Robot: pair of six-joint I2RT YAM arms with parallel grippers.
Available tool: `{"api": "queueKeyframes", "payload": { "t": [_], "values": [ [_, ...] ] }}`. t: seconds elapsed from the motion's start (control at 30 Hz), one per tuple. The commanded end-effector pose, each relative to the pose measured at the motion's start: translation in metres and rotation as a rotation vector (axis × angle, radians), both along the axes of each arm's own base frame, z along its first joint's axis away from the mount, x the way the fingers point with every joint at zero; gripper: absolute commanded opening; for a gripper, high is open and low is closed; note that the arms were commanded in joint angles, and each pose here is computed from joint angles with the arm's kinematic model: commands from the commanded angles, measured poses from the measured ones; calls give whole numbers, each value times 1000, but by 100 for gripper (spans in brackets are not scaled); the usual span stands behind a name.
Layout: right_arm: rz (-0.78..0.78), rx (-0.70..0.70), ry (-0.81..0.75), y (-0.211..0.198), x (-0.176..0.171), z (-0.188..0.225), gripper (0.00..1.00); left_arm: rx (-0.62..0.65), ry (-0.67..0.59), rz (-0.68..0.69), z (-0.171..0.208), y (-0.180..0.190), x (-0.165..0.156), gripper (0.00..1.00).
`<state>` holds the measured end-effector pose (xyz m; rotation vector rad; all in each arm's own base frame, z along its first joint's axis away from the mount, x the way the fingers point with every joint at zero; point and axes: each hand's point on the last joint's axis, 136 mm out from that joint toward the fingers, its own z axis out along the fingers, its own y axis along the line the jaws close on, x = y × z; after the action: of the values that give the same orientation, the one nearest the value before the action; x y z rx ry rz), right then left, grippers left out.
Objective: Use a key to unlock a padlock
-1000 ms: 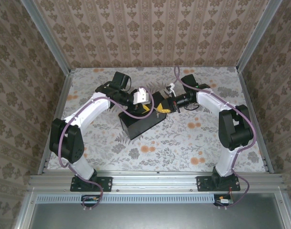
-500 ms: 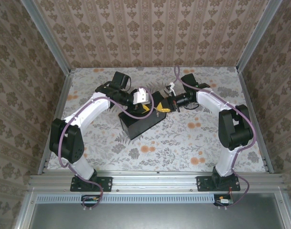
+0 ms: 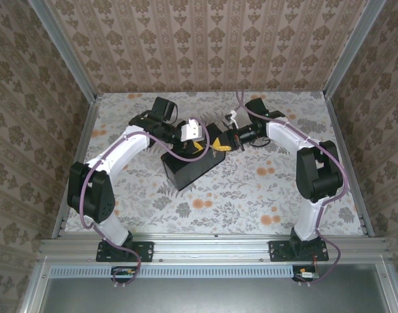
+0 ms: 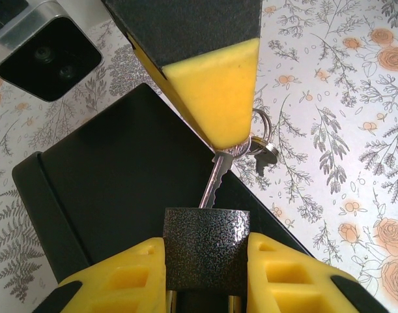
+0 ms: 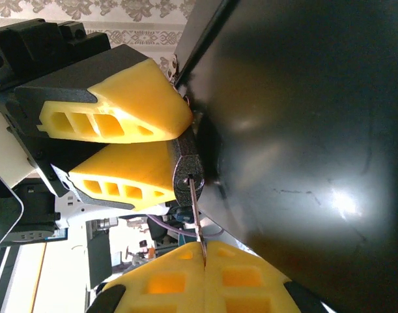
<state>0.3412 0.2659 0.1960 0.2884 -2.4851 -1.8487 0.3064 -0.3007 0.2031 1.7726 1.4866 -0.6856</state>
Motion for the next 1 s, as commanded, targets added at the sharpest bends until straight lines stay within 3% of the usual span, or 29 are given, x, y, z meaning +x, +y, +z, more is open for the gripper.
{"api": "queueKeyframes", "payload": {
  "t": [0.0, 0.4, 0.77, 0.97],
  "values": [
    [41, 41, -81, 16, 6, 12, 0, -28, 89, -108, -5, -15, -28, 10],
    [50, 56, -94, 23, 7, 18, 0, -62, 104, -107, -3, -16, -23, 10],
    [113, 85, -113, 56, -3, 25, 0, -71, 103, -100, -6, -24, -21, 10],
    [108, 135, -129, 58, 1, 35, 0, -141, 111, -112, 4, -25, -24, 10]
  ]
}}
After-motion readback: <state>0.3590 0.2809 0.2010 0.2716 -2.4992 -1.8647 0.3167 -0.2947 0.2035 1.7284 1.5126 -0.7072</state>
